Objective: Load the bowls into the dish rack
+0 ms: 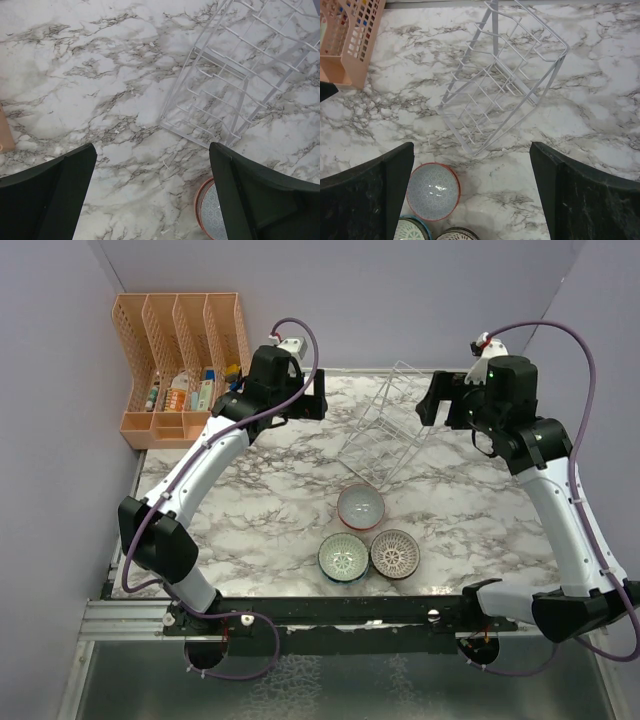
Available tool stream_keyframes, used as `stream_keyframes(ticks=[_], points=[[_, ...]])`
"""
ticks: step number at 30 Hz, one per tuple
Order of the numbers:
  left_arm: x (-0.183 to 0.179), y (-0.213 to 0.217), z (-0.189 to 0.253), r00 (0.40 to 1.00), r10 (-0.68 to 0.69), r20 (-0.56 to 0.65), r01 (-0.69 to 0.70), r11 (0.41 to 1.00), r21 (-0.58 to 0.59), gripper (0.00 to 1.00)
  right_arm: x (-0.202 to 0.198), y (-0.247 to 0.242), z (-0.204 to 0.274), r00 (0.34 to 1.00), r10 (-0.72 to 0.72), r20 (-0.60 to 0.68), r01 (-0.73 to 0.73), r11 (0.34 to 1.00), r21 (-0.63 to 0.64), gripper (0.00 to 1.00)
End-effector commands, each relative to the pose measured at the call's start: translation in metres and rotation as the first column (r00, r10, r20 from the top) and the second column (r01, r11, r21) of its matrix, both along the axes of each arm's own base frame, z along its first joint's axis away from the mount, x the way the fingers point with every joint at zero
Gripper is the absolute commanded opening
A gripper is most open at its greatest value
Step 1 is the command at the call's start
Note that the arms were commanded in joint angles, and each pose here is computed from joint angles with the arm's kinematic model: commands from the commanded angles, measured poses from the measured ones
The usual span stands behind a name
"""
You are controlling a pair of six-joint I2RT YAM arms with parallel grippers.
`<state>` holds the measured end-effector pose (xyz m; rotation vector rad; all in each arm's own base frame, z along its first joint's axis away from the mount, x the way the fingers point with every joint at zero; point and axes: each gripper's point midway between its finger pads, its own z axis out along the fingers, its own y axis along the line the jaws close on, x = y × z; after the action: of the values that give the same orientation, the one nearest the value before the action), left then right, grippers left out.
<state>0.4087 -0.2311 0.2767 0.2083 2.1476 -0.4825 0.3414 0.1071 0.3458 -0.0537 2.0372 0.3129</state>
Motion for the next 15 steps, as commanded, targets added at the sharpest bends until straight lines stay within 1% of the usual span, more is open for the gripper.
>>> stream_keyframes(ticks=[1,7,11,15], points=[[0.004,0.002,0.023,0.996,0.014,0.092,-0.013,1.000,-0.012,0.99,0.006,-0.004,0.005,0.999,-0.029,0.019,0.029,1.000,-0.008,1.00],[0.006,0.010,0.027,0.990,0.069,0.122,-0.067,0.998,-0.023,0.99,0.012,-0.005,0.008,0.999,-0.038,0.030,0.039,0.999,-0.014,1.00],[0.004,0.015,0.026,0.984,0.119,0.136,-0.109,0.991,-0.077,0.99,0.016,-0.008,0.005,0.998,-0.061,0.024,0.061,0.998,-0.026,1.00],[-0.003,0.014,0.032,0.978,0.109,0.175,-0.089,0.989,-0.122,0.99,0.018,-0.010,-0.001,0.997,-0.078,0.010,0.079,0.996,-0.028,1.00]])
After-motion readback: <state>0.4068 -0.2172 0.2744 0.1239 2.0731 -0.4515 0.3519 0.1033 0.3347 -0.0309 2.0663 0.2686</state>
